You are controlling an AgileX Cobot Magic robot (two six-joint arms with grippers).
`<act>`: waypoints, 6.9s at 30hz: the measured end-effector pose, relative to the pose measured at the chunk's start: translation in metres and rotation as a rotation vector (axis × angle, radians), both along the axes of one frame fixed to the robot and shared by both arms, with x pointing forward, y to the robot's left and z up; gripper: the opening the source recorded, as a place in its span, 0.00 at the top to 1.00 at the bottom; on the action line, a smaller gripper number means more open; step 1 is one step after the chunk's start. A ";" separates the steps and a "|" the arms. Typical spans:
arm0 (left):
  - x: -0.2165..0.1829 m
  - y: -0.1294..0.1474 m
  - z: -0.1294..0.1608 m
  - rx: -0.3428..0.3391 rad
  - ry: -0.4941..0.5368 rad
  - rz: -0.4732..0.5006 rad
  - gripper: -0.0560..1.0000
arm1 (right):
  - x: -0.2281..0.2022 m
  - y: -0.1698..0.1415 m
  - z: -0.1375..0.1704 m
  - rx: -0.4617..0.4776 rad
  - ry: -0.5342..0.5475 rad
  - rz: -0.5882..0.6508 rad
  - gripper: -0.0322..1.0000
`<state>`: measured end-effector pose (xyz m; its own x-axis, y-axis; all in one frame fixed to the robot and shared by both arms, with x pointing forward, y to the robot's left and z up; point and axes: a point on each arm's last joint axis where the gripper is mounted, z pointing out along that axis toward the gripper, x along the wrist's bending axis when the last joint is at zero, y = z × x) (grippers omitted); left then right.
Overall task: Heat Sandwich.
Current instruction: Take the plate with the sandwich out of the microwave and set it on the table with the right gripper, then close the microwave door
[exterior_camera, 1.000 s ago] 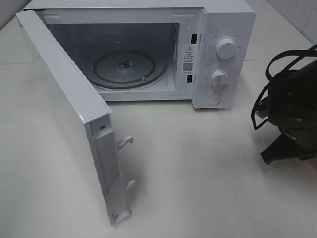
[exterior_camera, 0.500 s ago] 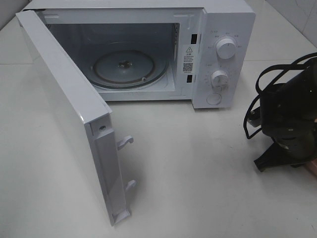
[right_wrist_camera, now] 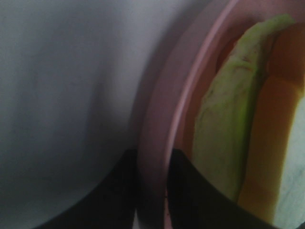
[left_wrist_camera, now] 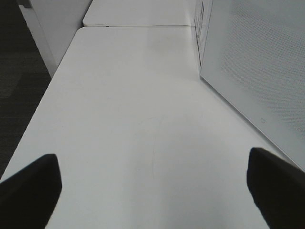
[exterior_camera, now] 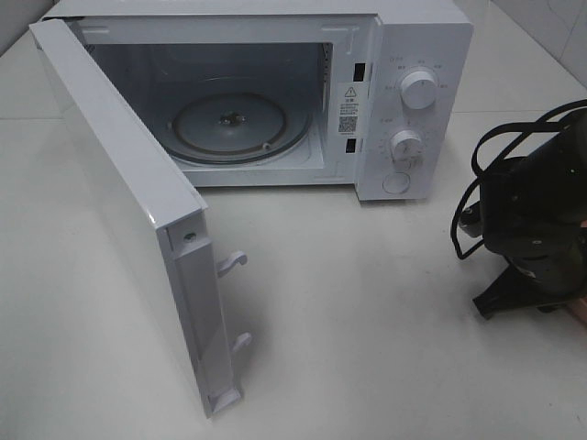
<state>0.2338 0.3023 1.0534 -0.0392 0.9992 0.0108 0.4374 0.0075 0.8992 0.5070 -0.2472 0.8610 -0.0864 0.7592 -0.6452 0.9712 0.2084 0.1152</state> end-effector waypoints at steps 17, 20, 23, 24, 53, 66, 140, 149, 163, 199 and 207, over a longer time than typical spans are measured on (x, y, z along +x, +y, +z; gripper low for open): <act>0.000 0.000 0.000 0.000 0.000 0.000 0.01 | -0.013 0.003 0.066 0.143 -0.052 0.014 0.37; 0.000 0.000 0.000 0.000 0.000 0.000 0.01 | -0.021 0.003 0.092 0.199 -0.090 0.045 0.34; 0.000 0.000 0.000 0.000 0.000 0.000 0.01 | -0.028 0.002 0.108 0.236 -0.107 0.062 0.28; 0.000 0.000 0.000 0.000 0.000 0.000 0.01 | -0.031 0.002 0.114 0.249 -0.118 0.060 0.25; 0.000 0.000 0.000 0.000 0.000 0.000 0.01 | -0.184 -0.043 0.232 0.560 -0.307 0.201 0.20; 0.000 0.000 0.000 0.000 0.000 0.000 0.01 | -0.235 -0.066 0.234 0.606 -0.479 0.256 0.22; 0.000 0.000 0.000 0.000 0.000 0.000 0.01 | -0.278 -0.064 0.187 0.639 -0.812 0.173 0.23; 0.000 0.000 0.000 0.000 0.000 0.000 0.01 | -0.278 -0.064 0.187 0.638 -0.812 0.174 0.23; 0.000 0.000 0.001 -0.004 -0.005 -0.003 0.01 | -0.278 -0.064 0.187 0.638 -0.812 0.174 0.23; 0.130 0.003 -0.049 -0.023 -0.042 -0.003 0.95 | -0.278 -0.064 0.187 0.638 -0.812 0.174 0.23; 0.145 0.003 -0.057 0.006 -0.170 -0.015 0.95 | -0.278 -0.064 0.187 0.638 -0.812 0.174 0.23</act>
<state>0.3791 0.3057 0.9965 -0.0259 0.9996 0.0115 0.2792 -0.0038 0.9602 0.2295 -0.3114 1.0479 0.0529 0.9977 -0.0418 0.5152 0.0086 0.8570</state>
